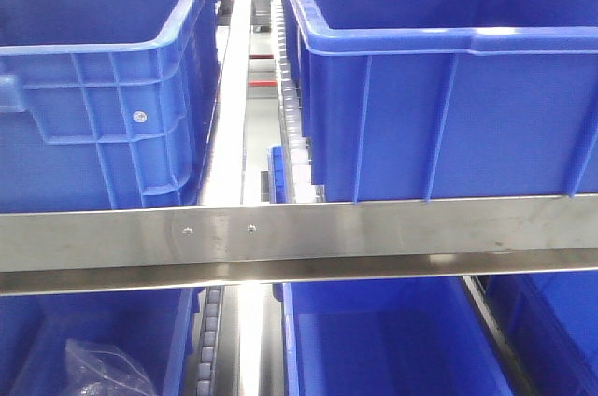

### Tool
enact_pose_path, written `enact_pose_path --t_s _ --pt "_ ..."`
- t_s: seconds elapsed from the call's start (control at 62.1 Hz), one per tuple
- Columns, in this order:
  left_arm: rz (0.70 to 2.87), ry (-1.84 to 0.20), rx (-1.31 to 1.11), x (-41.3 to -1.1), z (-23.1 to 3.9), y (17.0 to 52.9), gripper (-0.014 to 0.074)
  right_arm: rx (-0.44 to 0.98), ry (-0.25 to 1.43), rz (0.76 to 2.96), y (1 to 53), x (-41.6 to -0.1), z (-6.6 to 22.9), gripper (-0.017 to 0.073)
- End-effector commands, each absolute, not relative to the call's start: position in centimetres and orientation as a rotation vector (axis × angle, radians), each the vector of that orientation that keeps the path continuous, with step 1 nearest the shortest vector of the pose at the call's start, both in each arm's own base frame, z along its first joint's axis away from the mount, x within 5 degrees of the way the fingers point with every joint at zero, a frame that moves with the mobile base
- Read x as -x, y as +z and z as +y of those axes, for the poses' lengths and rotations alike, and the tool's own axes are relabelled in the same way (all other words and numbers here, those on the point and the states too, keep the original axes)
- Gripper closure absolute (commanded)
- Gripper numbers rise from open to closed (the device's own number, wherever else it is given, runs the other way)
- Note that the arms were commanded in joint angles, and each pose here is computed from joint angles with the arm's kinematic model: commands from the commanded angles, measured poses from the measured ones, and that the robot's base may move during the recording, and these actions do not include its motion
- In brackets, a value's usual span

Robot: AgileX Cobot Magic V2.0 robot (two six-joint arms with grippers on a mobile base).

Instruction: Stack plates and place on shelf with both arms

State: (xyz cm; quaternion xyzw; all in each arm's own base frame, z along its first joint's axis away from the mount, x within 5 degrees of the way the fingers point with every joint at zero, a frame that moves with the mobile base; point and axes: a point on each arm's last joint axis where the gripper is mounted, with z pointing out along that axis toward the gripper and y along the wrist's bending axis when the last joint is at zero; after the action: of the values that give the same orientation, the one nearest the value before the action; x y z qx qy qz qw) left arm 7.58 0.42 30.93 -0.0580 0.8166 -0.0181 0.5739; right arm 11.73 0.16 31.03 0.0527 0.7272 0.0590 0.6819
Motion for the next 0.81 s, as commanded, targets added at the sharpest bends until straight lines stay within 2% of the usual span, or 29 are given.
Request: enact_pose_path --t_s 0.0,0.274,0.516,0.789 --pt "1.814 -0.061 0.113 -7.7 0.3 32.5 0.0505 -0.113 0.127 1.532 32.4 -11.0 0.1 0.0503" --pt "1.814 -0.061 0.113 -7.7 0.3 32.5 0.0505 -0.111 0.128 1.506 26.9 -6.8 0.0 0.0503" --pt "1.814 -0.061 0.113 -7.7 0.3 32.5 0.0505 -0.11 0.128 1.485 21.1 -5.4 0.0 0.0503" --pt "1.814 -0.061 0.113 -7.7 0.3 32.5 0.0505 -0.112 0.127 1.521 20.5 -5.4 0.0 0.0503"
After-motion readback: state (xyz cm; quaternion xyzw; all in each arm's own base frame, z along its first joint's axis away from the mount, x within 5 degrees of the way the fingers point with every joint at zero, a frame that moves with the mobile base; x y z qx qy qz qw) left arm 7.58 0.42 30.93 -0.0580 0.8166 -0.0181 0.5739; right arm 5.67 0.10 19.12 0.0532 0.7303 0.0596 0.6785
